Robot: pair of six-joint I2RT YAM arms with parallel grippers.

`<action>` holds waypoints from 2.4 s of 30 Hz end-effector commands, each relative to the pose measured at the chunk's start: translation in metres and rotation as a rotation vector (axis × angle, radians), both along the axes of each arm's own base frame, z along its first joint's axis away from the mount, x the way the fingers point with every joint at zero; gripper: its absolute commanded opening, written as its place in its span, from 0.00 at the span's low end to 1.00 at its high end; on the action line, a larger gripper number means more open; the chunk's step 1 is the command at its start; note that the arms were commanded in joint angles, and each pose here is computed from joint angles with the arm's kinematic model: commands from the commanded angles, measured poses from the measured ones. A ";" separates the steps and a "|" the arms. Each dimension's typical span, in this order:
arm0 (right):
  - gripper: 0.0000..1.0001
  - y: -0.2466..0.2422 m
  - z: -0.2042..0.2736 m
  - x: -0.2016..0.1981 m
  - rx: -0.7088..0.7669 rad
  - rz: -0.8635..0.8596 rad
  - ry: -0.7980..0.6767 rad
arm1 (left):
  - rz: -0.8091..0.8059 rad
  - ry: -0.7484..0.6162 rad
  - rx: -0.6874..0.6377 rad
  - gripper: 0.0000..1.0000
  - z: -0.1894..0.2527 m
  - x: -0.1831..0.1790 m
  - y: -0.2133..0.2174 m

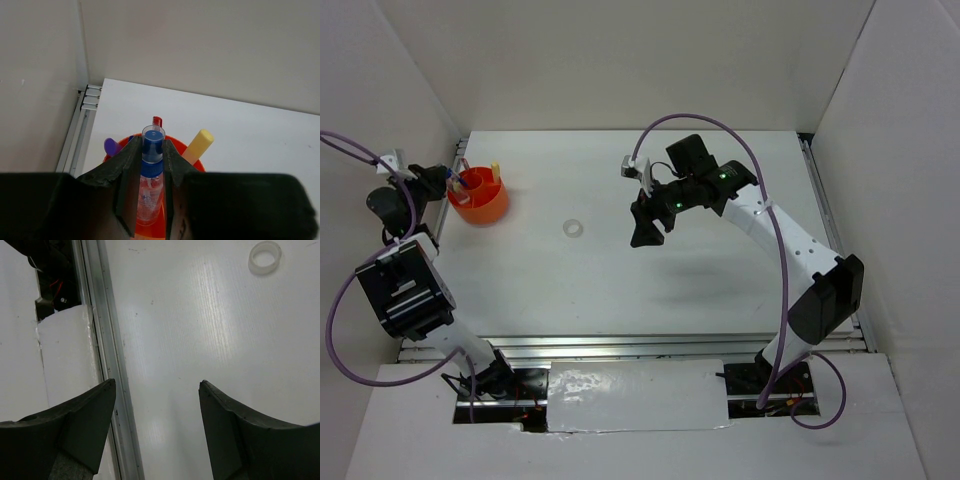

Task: Sort the stationery into containers
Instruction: Place the stationery in the storage box, then pick up the stationery from the center of the board.

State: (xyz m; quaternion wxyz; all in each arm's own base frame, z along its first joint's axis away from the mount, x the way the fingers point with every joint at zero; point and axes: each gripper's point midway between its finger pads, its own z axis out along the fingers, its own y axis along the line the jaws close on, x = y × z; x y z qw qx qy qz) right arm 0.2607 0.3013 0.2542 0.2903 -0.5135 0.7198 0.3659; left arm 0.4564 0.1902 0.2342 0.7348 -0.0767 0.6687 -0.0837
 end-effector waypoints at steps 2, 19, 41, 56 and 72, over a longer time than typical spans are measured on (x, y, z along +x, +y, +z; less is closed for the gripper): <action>0.74 0.005 0.019 0.004 0.043 0.006 -0.028 | 0.010 -0.087 0.080 0.13 0.020 0.000 0.001; 0.76 -0.004 0.025 -0.005 0.045 -0.022 -0.040 | -0.130 -0.095 0.191 0.61 0.068 -0.020 -0.037; 0.74 -0.033 -0.011 0.005 0.000 -0.180 0.057 | -0.724 0.548 0.473 0.55 -0.048 -0.059 -0.231; 0.73 -0.042 -0.021 0.016 0.025 -0.267 0.157 | -0.686 0.884 0.411 0.43 -0.131 -0.028 -0.296; 0.73 -0.041 -0.024 0.020 0.029 -0.280 0.183 | -0.485 1.051 0.375 0.51 -0.174 -0.016 -0.276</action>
